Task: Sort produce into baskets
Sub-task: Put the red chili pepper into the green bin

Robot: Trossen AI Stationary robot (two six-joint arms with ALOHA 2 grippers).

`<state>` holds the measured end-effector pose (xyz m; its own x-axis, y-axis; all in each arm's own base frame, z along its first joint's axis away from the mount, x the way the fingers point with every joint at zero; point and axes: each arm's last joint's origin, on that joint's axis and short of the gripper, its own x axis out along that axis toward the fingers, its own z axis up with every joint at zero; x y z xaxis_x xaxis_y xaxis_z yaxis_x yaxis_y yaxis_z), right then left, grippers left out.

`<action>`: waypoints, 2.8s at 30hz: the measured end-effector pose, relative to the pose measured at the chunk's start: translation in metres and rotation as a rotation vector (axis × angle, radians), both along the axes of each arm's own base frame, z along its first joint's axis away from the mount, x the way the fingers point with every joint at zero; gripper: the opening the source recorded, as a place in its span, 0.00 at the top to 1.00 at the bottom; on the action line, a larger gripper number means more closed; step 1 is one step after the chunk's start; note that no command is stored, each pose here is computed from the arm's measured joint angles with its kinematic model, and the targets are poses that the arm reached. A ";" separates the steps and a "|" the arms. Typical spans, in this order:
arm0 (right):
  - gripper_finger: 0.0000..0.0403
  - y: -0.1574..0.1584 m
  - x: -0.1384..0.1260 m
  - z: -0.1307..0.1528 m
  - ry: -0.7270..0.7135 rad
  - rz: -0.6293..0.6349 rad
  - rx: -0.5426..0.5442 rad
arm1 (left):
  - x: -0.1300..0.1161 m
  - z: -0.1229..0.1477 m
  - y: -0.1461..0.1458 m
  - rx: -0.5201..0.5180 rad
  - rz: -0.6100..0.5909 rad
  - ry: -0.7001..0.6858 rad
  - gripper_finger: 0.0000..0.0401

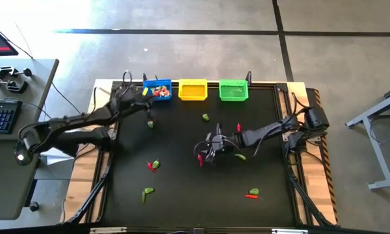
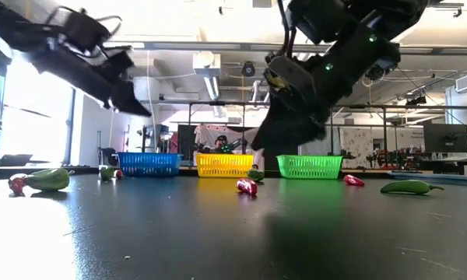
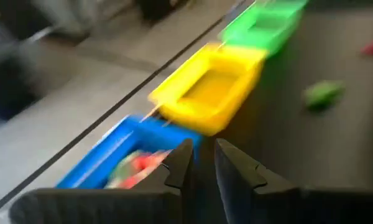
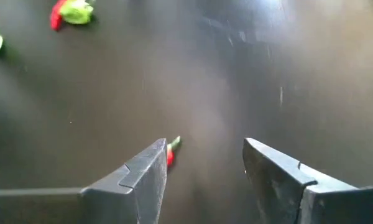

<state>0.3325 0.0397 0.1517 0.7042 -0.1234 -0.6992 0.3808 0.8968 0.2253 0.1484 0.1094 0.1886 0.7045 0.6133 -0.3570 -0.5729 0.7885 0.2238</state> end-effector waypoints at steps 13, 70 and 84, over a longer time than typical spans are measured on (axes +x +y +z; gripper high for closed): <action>0.51 0.018 0.000 -0.011 0.006 -0.045 0.118 | -0.003 0.011 -0.076 0.086 -0.484 -0.358 0.98; 0.95 -0.294 -0.080 0.033 0.216 -0.668 -0.160 | -0.001 0.012 -0.090 0.107 -0.493 -0.356 0.98; 0.91 -0.301 -0.076 0.003 0.246 -0.668 -0.076 | -0.001 0.012 -0.091 0.111 -0.494 -0.353 0.98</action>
